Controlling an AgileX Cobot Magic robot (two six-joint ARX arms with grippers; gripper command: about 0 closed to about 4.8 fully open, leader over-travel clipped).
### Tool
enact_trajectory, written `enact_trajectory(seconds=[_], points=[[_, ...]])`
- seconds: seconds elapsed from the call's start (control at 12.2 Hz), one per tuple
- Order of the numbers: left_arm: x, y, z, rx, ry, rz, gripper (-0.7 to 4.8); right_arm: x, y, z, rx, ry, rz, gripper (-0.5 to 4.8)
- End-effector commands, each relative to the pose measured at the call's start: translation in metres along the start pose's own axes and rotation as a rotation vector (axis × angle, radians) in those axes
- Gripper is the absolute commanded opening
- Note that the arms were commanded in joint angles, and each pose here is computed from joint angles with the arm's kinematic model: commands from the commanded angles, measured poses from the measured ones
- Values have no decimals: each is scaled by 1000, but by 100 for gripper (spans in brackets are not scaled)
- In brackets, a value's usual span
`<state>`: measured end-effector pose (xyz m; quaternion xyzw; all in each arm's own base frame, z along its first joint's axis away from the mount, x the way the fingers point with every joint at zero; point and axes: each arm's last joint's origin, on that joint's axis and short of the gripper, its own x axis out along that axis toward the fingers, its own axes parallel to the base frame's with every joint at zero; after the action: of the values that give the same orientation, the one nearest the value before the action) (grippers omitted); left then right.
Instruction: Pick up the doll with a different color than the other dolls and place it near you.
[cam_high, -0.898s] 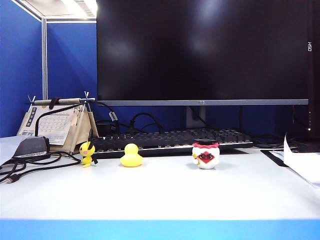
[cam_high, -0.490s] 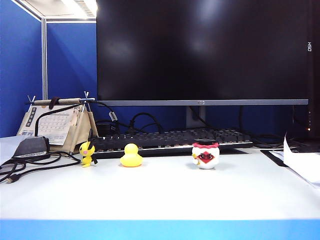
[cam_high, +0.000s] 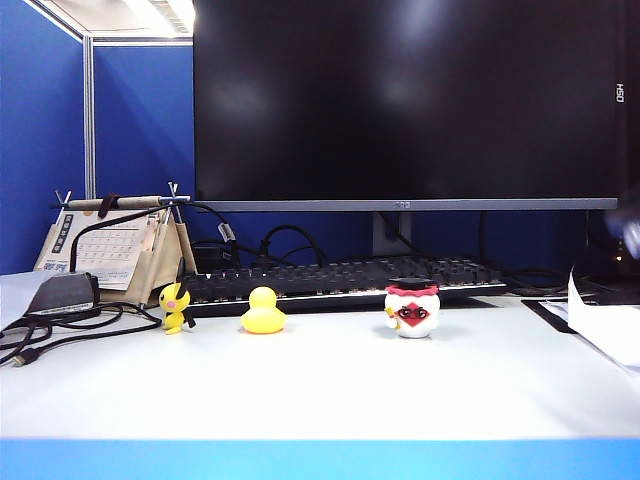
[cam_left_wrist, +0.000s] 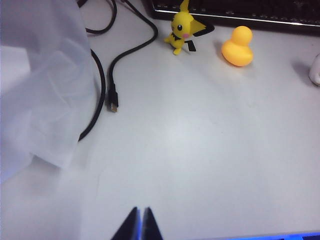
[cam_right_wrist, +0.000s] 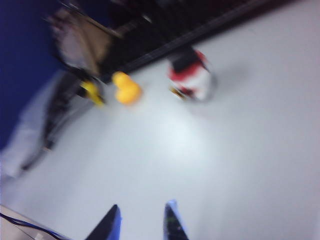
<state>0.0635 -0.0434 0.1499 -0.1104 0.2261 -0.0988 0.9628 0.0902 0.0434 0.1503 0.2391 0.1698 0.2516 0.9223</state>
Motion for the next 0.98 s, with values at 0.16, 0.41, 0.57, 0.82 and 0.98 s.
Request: enact_trajectory(seconds=[0.16,0.41,0.57,0.82,0.98], points=[[0,0,1,-1,-2,0,24,4,15,22,44,-81,125,186],[0,0,1,-1,-2,0,24,31,26,51,-65,-40,99,284],[0,0,1,-1,-2,-1,24,69,30,72,-157,27,57,284],[0,0,1,0,-2,-1,24,143,12,60,-132,285,-25,350],[0,0,1,0,-2,0,24,166,-7,35,-100,408,-82,399]])
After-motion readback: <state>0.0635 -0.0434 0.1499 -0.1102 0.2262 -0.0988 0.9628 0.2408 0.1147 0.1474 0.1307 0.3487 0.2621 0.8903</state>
